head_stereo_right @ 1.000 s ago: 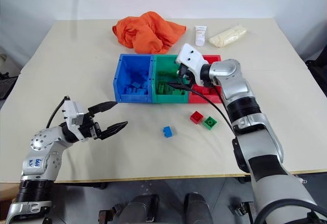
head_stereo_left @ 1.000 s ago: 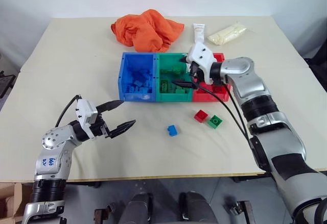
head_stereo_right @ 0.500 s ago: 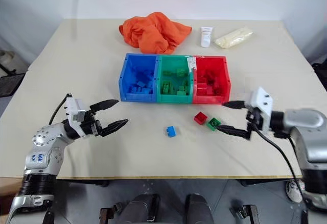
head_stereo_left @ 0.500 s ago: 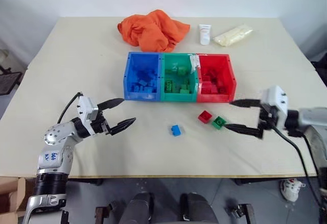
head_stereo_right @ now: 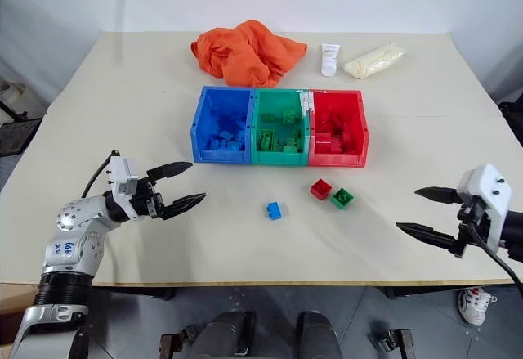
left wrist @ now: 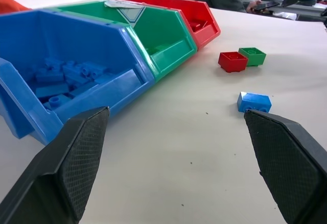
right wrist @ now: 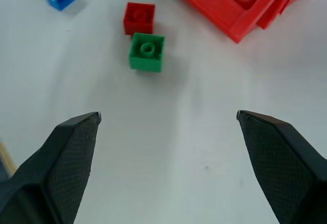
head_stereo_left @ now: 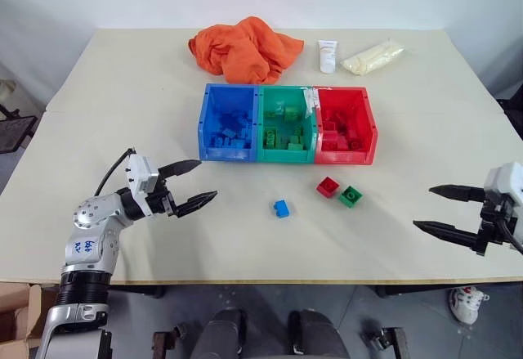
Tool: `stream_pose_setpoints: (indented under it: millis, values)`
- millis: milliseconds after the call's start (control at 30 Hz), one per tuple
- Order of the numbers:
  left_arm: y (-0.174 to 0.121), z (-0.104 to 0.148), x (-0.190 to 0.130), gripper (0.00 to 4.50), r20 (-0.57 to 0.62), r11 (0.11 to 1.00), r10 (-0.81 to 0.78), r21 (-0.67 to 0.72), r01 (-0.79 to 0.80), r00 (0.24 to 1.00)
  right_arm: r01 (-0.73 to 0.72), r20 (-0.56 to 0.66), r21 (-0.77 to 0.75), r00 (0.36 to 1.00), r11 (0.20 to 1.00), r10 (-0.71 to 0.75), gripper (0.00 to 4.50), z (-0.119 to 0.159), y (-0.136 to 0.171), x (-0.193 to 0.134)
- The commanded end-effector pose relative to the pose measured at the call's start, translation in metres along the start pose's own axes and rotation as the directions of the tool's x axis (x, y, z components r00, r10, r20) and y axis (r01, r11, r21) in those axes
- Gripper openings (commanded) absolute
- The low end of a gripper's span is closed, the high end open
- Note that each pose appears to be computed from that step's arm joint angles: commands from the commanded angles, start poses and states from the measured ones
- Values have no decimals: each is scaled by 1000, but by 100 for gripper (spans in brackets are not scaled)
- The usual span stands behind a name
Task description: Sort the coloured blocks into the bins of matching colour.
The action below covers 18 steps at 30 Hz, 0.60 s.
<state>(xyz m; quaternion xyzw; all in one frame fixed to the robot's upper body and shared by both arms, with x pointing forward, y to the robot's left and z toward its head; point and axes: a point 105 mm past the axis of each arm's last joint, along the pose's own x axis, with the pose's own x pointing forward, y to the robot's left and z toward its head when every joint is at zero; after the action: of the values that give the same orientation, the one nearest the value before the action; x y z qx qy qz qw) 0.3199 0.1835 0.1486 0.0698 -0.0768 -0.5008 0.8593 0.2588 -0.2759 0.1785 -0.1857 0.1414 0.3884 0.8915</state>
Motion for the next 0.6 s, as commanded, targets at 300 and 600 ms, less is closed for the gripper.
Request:
stream_pose_setpoints:
  millis: [300,600]
  values:
    - [-9,14,3,450,34,999,-7,51,5,999,-69,73,13,995,997,68,446,7,13,76]
    - [-13,14,1,450,35,999,26,40,-28,999,-43,33,70,999,997,40,446,-18,4,108]
